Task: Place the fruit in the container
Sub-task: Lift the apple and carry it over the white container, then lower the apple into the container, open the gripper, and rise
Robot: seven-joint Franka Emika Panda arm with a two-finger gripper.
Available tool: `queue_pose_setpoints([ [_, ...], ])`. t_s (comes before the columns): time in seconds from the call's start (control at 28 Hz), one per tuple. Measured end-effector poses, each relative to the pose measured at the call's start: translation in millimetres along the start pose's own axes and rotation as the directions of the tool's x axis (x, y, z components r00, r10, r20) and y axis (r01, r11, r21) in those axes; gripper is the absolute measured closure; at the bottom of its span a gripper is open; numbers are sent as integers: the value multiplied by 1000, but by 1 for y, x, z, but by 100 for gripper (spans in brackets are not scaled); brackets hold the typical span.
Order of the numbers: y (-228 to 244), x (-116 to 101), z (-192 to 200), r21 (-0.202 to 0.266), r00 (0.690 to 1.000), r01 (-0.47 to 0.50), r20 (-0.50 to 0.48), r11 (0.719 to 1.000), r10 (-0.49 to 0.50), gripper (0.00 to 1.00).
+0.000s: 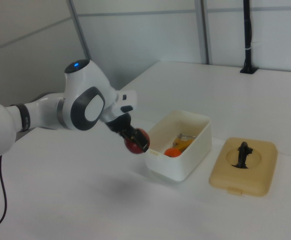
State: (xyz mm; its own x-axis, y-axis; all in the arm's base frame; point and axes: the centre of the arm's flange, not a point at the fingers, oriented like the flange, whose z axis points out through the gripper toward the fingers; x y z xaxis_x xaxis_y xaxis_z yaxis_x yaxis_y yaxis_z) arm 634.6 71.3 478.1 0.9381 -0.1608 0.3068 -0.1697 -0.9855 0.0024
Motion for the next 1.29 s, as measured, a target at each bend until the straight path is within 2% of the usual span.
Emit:
queue_pose_setpoints([
  [0.14,11,21,-5,24,998,-58,-22,998,58,9],
  [0.36,10,49,33,36,988,-145,-52,989,147,9],
  [0.46,9,56,52,37,983,-166,-77,985,168,9],
  [0.61,7,57,74,11,979,-183,-87,983,184,9],
  [0.68,7,58,77,6,978,-192,-89,981,191,4],
  [0.75,7,59,76,6,976,-195,-94,981,194,0],
  [1.07,16,69,50,13,969,-212,-125,977,212,0],
  [1.18,29,65,43,-27,975,-214,-72,977,211,0],
  [1.29,41,58,36,-70,984,-176,11,982,177,0],
])
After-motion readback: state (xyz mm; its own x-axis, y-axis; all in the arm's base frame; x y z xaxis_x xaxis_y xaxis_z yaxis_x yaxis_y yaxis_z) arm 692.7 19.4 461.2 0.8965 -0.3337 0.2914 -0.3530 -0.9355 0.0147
